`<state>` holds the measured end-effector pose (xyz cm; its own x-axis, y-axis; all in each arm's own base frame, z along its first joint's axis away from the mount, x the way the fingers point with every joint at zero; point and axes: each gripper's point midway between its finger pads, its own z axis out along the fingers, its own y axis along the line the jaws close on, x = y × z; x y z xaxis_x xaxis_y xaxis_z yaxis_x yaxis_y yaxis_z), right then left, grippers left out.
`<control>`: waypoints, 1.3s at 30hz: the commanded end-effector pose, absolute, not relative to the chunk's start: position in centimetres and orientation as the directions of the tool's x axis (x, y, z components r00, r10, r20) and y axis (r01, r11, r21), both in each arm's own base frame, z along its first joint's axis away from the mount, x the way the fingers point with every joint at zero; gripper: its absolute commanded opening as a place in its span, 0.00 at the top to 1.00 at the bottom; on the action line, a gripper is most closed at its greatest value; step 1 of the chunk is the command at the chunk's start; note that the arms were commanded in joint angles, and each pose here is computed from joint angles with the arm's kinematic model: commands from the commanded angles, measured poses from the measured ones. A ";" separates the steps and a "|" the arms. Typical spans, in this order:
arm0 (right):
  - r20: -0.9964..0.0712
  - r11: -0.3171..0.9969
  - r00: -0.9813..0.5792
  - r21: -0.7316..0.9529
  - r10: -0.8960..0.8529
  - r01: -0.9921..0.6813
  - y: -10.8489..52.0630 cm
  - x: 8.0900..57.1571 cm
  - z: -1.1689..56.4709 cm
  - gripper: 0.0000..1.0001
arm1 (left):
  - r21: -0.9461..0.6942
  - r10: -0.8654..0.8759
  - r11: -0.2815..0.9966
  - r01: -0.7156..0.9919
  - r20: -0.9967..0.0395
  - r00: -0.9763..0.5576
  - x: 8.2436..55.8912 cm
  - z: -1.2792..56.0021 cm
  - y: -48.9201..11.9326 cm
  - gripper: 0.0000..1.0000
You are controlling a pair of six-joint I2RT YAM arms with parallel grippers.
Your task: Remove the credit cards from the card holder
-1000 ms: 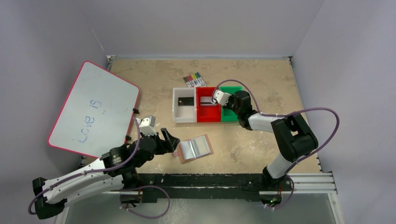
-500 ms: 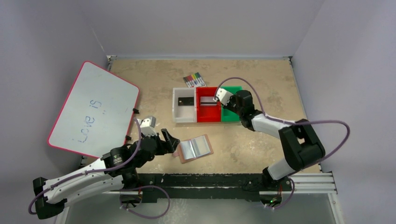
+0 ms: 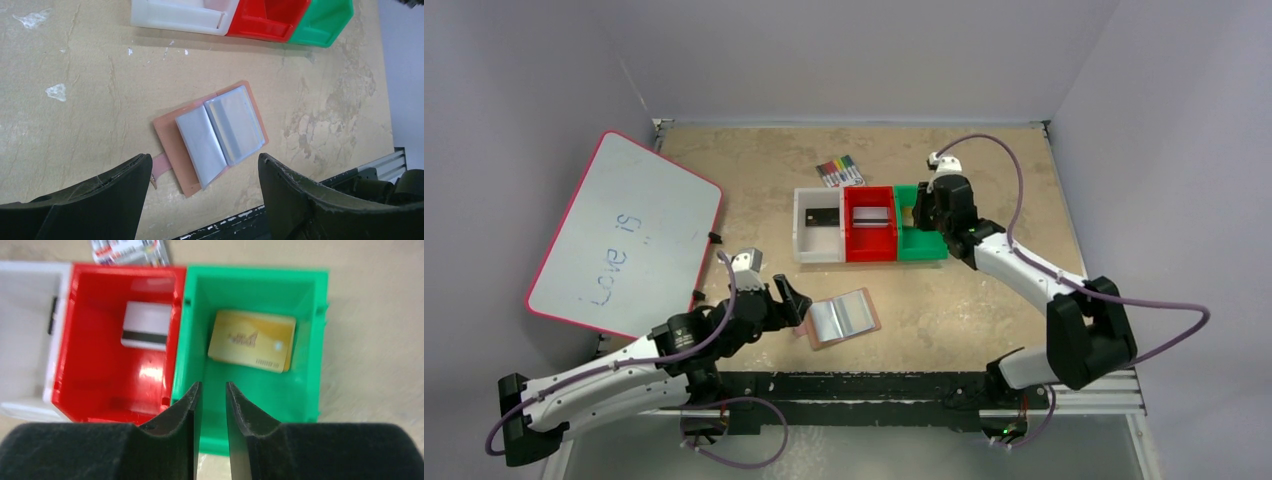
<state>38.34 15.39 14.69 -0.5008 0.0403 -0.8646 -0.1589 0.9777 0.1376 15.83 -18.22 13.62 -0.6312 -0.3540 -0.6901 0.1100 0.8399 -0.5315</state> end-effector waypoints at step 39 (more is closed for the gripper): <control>-0.710 0.991 -0.700 -0.021 0.079 0.133 13.6 42.6 3.3 0.81 | -0.448 -0.351 0.894 -0.004 -0.694 -0.629 16.8 11.8 -17.3 0.22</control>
